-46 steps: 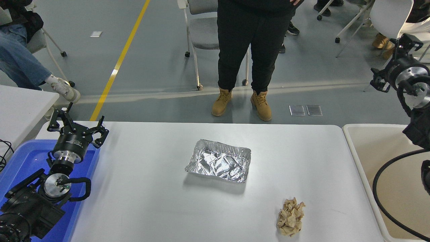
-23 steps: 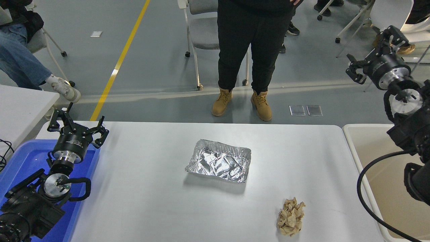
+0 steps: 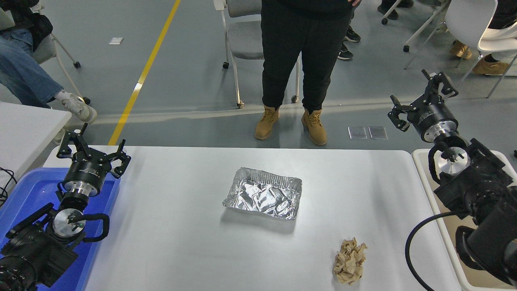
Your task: Clean the table surface
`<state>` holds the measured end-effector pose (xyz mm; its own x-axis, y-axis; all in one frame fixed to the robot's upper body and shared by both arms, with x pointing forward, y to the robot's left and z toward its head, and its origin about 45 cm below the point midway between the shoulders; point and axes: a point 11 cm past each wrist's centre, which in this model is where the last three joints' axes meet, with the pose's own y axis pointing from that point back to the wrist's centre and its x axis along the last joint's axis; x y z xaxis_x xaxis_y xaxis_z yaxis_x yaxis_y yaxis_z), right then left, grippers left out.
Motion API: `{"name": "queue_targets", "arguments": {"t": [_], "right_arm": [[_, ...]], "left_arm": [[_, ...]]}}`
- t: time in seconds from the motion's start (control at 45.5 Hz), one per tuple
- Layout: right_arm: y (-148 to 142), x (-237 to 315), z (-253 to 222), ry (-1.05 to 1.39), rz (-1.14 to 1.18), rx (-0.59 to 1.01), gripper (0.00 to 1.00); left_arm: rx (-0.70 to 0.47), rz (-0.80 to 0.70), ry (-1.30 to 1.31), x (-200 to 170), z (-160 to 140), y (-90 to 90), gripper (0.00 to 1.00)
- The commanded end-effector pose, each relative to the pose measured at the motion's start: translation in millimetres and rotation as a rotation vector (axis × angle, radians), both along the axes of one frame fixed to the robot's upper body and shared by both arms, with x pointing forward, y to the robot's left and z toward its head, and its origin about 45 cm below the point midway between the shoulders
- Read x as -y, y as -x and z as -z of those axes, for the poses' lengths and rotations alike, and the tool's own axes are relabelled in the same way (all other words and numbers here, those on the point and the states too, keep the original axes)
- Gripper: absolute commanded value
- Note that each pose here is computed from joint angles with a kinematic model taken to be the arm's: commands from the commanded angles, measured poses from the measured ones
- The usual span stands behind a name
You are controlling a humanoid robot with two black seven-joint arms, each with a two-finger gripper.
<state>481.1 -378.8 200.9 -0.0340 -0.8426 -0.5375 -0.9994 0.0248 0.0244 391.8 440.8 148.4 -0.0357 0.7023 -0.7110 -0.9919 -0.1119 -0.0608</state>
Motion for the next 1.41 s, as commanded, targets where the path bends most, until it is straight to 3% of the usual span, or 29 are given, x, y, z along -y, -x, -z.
{"name": "queue_targets", "arguments": {"t": [0.0, 0.462, 1.143, 1.385], "right_arm": [[13, 2, 17, -0.021, -0.013, 0.012, 0.97], [12, 1, 16, 0.054, -0.053, -0.015, 0.97], [-29, -58, -39, 1.342, -0.712, -0.253, 0.97], [-36, -82, -65, 1.467, -0.868, -0.261, 0.97]], "left_arm": [[0.0, 0.0, 0.0, 0, 0, 0.1, 1.0], [0.0, 0.0, 0.0, 0, 0, 0.1, 1.0], [0.001, 0.001, 0.0, 0, 0, -0.1, 1.0], [0.001, 0.001, 0.0, 0, 0, -0.1, 1.0]]}}
